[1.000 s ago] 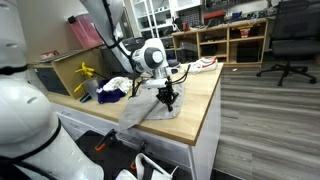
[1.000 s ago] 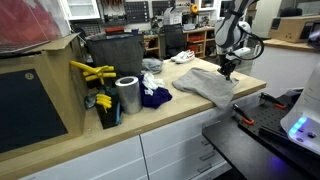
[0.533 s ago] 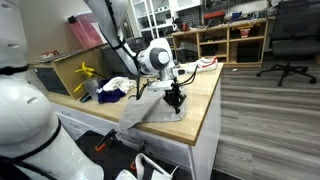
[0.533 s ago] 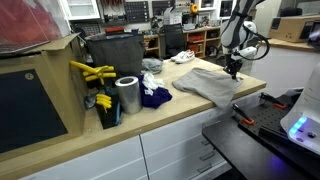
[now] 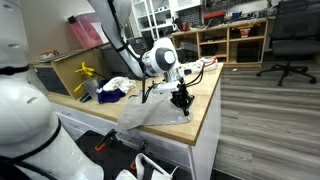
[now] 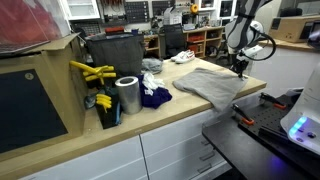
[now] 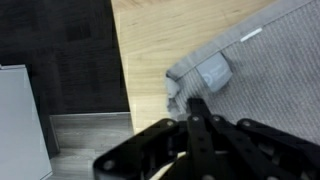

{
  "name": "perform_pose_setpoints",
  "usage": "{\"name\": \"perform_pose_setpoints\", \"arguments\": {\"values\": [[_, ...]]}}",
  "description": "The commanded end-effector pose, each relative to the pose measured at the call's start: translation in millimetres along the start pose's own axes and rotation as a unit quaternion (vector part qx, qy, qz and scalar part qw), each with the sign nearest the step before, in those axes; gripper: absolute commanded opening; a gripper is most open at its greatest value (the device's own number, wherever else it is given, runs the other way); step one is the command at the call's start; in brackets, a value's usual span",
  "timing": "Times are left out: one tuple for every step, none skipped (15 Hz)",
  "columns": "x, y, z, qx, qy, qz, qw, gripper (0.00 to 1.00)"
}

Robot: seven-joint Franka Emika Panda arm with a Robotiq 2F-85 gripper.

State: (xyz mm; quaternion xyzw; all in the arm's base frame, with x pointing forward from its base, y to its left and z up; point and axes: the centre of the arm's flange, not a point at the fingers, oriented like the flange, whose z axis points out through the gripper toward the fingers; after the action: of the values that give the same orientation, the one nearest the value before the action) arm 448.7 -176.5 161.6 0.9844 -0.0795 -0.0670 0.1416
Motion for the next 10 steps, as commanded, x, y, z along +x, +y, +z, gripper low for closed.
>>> {"name": "perform_pose_setpoints", "arguments": {"values": [[-4.9,-3.3,-16.6,-0.006,0.029,0.005,0.9995,0.0],[-3.7,-6.8,-21.8,-0.004,0.036,0.001,0.9993,0.0],[-2.7,-12.9,-30.3,-0.001,0.046,-0.003,0.9989,0.0],[-1.4,-19.1,-38.8,0.002,0.054,-0.008,0.9985,0.0],[0.8,-26.8,-48.2,0.007,0.062,-0.014,0.9979,0.0],[3.7,-35.8,-57.5,0.013,0.069,-0.019,0.9973,0.0],[7.3,-46.4,-65.8,0.02,0.077,-0.025,0.9966,0.0],[9.6,-57.4,-75.1,0.025,0.084,-0.031,0.9957,0.0],[12.5,-68.7,-82.1,0.031,0.091,-0.037,0.9947,0.0],[15.6,-80.7,-87.9,0.037,0.095,-0.042,0.9939,0.0]]}}
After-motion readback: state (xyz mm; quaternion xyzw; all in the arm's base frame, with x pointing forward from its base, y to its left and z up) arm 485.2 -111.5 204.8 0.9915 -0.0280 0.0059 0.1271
